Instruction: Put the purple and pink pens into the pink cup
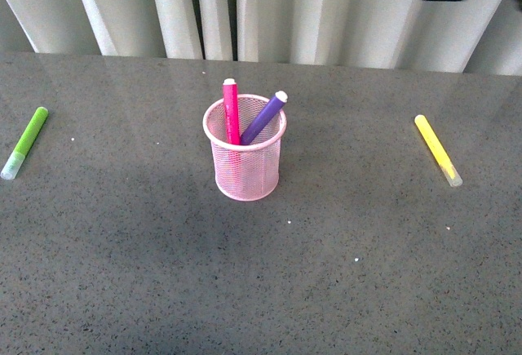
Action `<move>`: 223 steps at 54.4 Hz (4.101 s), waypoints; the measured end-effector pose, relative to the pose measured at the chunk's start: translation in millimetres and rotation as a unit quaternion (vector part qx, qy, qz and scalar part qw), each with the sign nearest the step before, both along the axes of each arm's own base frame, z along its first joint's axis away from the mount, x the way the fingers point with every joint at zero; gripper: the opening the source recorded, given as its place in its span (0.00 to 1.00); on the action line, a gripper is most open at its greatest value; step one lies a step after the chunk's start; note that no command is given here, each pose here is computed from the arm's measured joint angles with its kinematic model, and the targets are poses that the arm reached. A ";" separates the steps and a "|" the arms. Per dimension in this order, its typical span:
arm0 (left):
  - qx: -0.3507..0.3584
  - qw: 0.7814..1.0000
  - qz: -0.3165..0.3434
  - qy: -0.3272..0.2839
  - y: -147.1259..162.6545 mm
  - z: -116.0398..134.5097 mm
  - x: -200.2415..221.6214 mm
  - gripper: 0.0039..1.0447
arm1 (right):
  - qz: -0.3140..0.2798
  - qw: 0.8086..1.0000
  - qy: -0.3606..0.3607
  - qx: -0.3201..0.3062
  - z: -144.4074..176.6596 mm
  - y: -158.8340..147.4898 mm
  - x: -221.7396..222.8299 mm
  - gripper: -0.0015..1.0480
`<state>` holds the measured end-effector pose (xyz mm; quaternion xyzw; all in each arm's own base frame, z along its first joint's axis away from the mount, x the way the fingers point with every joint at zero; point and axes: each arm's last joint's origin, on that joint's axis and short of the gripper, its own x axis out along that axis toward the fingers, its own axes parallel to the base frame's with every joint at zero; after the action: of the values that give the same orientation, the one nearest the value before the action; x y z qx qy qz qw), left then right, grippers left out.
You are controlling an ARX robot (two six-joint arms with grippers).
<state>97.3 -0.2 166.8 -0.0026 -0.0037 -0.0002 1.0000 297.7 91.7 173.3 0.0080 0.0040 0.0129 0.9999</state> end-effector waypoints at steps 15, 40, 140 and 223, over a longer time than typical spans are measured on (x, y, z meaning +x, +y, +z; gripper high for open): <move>0.000 1.000 -0.001 0.000 -0.1 0.0 0.0 0.94 | -0.010 1.000 0.008 -0.011 -14.9 -44.2 -54.6 0.12; 0.000 1.000 -0.001 0.000 0.0 0.0 0.0 0.94 | -0.012 1.000 0.005 -0.011 -12.5 -74.7 -113.4 0.03; 0.000 1.000 -0.001 0.000 0.0 0.0 0.0 0.94 | -0.013 1.000 -0.014 -0.009 -1.1 -91.5 -190.0 0.03; 0.000 1.000 -0.001 0.000 0.0 0.1 0.0 0.94 | -0.013 1.000 -0.012 -0.008 -3.9 -91.5 -200.8 0.93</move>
<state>97.2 -0.2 166.8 -0.0024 -0.0041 -0.0008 1.0000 96.9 0.2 169.4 0.0003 -0.0075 0.0004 1.0000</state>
